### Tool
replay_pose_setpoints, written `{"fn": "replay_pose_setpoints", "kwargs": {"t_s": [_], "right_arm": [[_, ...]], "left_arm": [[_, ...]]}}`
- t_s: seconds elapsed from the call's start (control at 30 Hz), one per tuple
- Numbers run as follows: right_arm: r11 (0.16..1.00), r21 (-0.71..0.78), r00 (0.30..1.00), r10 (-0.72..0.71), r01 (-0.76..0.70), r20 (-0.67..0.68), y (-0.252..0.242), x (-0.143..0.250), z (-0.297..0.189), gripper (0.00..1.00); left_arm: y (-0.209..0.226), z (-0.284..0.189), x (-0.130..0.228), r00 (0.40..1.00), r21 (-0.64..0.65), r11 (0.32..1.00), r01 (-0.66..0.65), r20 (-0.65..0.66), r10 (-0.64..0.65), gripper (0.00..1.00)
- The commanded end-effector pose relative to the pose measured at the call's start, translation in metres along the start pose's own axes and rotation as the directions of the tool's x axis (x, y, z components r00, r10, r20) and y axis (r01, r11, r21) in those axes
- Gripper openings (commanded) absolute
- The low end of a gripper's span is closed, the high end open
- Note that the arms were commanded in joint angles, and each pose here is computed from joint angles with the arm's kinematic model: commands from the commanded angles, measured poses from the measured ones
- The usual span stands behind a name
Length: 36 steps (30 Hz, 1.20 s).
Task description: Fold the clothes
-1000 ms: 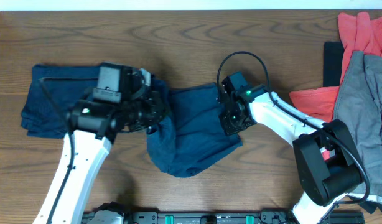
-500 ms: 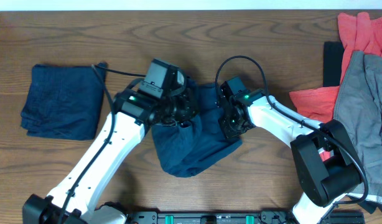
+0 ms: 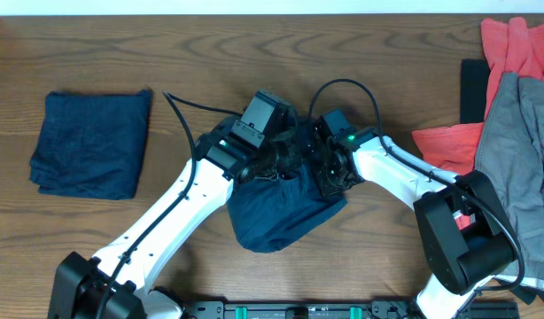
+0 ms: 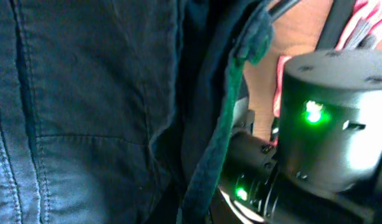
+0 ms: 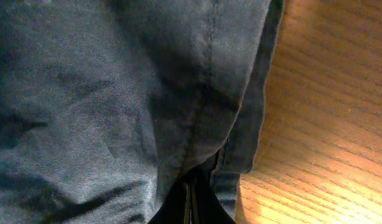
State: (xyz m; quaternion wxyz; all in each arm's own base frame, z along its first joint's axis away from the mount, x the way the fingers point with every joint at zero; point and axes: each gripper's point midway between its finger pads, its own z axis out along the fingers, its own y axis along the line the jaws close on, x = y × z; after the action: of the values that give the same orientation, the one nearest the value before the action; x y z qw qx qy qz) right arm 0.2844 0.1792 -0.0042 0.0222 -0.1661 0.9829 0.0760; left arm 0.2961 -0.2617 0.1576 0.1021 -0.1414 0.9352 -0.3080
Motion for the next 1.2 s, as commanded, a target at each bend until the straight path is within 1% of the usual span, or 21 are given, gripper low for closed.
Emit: {"fn": "replay_pose_setpoints", "kwargs": {"t_s": [0.0,0.3,0.43,0.5,0.57,0.6,0.67,0.7,0.77,0.8,0.83,0.87,0.9,0.97,1.03,1.07,1.17], "right_arm": [[1.000,0.025,1.000,0.014,-0.013,-0.023,-0.003,0.007,0.006,0.01],[1.000,0.025,1.000,0.014,-0.013,-0.024,-0.003,0.007,0.006,0.02],[1.000,0.025,1.000,0.014,-0.014,-0.024,-0.003,0.007,0.006,0.01],[0.999,0.030,0.998,0.047,-0.046,-0.029,-0.003,0.009,0.004,0.01],[0.993,0.074,0.995,0.095,-0.094,-0.011,-0.014,0.006,-0.005,0.04],[0.978,0.154,0.990,0.140,-0.142,0.024,-0.033,0.001,-0.018,0.07],[0.950,0.239,0.980,0.186,-0.199,0.075,-0.055,-0.006,-0.039,0.08],[0.932,0.278,0.972,0.208,-0.232,0.111,-0.068,-0.011,-0.055,0.09],[0.909,0.300,0.953,0.242,-0.289,0.184,-0.087,-0.022,-0.087,0.10],[0.905,0.289,0.942,0.256,-0.312,0.217,-0.092,-0.028,-0.100,0.11],[0.901,0.271,0.927,0.271,-0.339,0.259,-0.097,-0.034,-0.115,0.12],[0.900,0.249,0.914,0.282,-0.357,0.292,-0.099,-0.038,-0.127,0.20],[0.902,0.219,0.899,0.292,-0.372,0.325,-0.100,-0.043,-0.139,0.22],[0.919,0.148,0.883,0.292,-0.366,0.368,-0.096,-0.050,-0.157,0.23],[0.946,0.077,0.889,0.265,-0.314,0.373,-0.083,-0.052,-0.164,0.24],[0.960,0.043,0.901,0.243,-0.276,0.360,-0.074,-0.051,-0.165,0.23],[0.988,-0.061,0.944,0.151,-0.139,0.293,-0.044,-0.043,-0.157,0.23]], "left_arm": [[-0.015,-0.007,-0.008,0.999,0.039,0.999,0.003,0.037,-0.004,0.06],[-0.025,-0.006,-0.006,0.999,0.066,0.998,0.001,0.040,-0.004,0.06],[-0.025,-0.006,-0.006,0.999,0.070,0.997,0.021,0.041,-0.024,0.06],[-0.025,-0.006,-0.006,0.999,0.068,0.997,0.022,0.039,-0.024,0.06],[-0.023,-0.005,-0.005,0.999,0.062,0.998,0.024,0.036,-0.026,0.10],[-0.023,-0.005,-0.005,0.999,0.061,0.998,0.024,0.035,-0.026,0.11],[-0.022,-0.005,-0.004,0.999,0.060,0.998,0.024,0.034,-0.026,0.13],[-0.022,-0.005,-0.005,0.999,0.060,0.998,0.025,0.035,-0.027,0.16],[-0.023,-0.005,-0.005,0.999,0.063,0.998,0.023,0.037,-0.026,0.29],[-0.024,-0.005,-0.005,0.999,0.066,0.998,0.023,0.039,-0.025,0.42],[-0.025,-0.005,-0.006,0.999,0.070,0.997,0.020,0.041,-0.023,0.52],[-0.026,-0.005,-0.007,0.999,0.076,0.997,0.014,0.044,-0.017,0.60],[-0.029,-0.006,-0.008,0.999,0.085,0.996,0.000,0.051,-0.004,0.66],[-0.035,-0.007,-0.014,0.995,0.107,0.991,-0.074,0.078,0.066,0.69],[-0.037,-0.013,-0.025,0.985,0.119,0.983,-0.139,0.119,0.125,0.73],[-0.036,-0.017,-0.035,0.978,0.122,0.979,-0.163,0.147,0.145,0.75],[-0.023,-0.030,-0.071,0.963,0.112,0.979,-0.170,0.227,0.142,0.77]]}}
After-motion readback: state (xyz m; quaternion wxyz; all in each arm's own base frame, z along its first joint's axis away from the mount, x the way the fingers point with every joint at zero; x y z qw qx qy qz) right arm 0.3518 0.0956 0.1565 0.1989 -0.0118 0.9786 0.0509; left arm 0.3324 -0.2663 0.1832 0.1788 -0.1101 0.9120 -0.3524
